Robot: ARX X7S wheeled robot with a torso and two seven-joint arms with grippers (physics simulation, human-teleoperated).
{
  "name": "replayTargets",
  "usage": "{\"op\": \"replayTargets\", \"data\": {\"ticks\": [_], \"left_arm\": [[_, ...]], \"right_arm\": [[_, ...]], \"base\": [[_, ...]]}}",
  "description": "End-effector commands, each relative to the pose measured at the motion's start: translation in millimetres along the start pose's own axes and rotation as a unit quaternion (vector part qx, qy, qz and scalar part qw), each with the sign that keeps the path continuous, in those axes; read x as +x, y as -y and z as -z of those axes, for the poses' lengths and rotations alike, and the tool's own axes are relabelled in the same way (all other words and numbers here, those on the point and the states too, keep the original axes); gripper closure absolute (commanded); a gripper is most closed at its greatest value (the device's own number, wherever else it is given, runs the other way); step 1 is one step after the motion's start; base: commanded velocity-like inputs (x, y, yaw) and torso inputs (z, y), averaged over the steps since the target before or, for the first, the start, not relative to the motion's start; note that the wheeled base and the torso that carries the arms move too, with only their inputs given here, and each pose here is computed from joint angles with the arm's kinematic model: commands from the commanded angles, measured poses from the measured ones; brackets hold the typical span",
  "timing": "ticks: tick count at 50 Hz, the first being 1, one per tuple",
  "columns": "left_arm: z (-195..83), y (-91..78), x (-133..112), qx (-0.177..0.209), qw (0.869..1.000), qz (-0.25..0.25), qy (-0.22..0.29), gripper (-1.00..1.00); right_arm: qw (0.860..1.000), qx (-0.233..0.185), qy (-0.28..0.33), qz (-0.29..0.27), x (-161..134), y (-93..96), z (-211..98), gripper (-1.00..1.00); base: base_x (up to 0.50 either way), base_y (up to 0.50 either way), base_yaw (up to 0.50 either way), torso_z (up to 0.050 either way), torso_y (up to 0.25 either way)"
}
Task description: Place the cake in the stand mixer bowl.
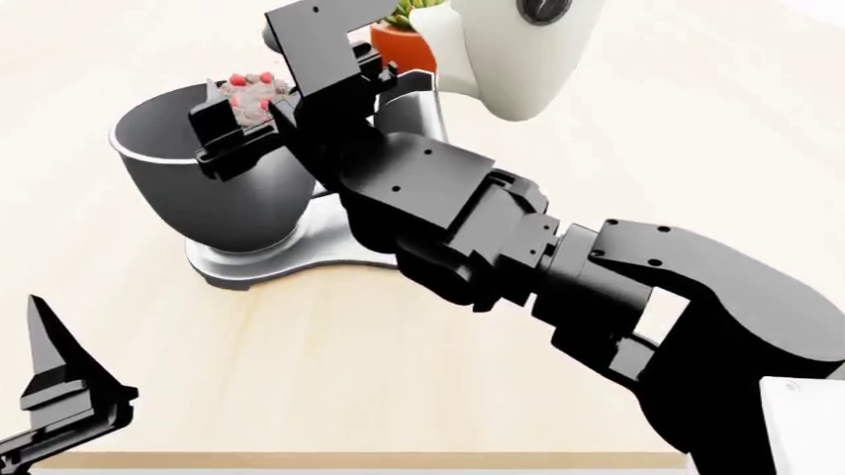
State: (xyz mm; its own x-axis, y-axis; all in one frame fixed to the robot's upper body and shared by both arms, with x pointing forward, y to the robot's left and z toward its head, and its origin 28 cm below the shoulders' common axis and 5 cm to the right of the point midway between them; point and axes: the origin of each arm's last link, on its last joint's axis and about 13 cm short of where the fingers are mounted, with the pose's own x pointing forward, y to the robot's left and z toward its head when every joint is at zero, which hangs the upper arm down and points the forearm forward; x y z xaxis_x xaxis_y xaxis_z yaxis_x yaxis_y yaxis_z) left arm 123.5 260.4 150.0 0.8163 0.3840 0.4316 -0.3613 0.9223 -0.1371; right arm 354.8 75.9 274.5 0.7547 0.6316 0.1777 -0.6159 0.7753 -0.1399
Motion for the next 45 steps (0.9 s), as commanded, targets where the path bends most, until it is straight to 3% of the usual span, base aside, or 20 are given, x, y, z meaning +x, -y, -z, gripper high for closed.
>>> {"op": "replayTargets", "data": {"ticks": [1,18,24,26,33,39,42,45], "left_arm": [[0,-0.3,0,0.0,1.0,0.001,0.0,-1.0],[0,-0.5,0,-0.001,1.0,0.0,0.0,-1.0],[0,-0.4,0,-0.001,1.0,0.0,0.0,-1.0],[0,0.6,0,0.001,1.0,0.001,-0.001,-1.0],[1,1.3,-1,0.002,1.0,0.002,-0.001,-1.0],[2,2.8,0,0.003,1.0,0.004,-0.002,-1.0],[2,3.5,0,0.003,1.0,0.006,-0.002,-1.0],[3,4.0,0,0.003,1.0,0.007,-0.002,-1.0]], "right_arm": [[0.997,0.01,-0.069,-0.021,-7,-3.0,31,-1.0],[0.998,0.002,-0.058,-0.024,-7,-5.6,29,-1.0],[0.998,0.007,-0.002,-0.065,-11,-26.3,14,-1.0],[0.996,0.008,0.023,-0.089,-18,-36.8,12,-1.0],[0.993,0.019,0.046,-0.105,-58,-42.9,12,-1.0],[0.989,-0.003,0.09,-0.118,-95,-49.4,6,-1.0],[0.987,-0.033,0.113,-0.109,-113,-52.4,4,-1.0],[0.985,-0.027,0.131,-0.11,-131,-53.4,7,-1.0]], "base": [[0.0,0.0,0.0,0.0,0.0],[0.0,0.0,0.0,-0.001,0.0],[0.0,0.0,0.0,0.0,0.0],[0.0,0.0,0.0,0.0,0.0],[0.0,0.0,0.0,0.0,0.0],[0.0,0.0,0.0,0.0,0.0],[0.0,0.0,0.0,0.0,0.0],[0.0,0.0,0.0,0.0,0.0]]}}
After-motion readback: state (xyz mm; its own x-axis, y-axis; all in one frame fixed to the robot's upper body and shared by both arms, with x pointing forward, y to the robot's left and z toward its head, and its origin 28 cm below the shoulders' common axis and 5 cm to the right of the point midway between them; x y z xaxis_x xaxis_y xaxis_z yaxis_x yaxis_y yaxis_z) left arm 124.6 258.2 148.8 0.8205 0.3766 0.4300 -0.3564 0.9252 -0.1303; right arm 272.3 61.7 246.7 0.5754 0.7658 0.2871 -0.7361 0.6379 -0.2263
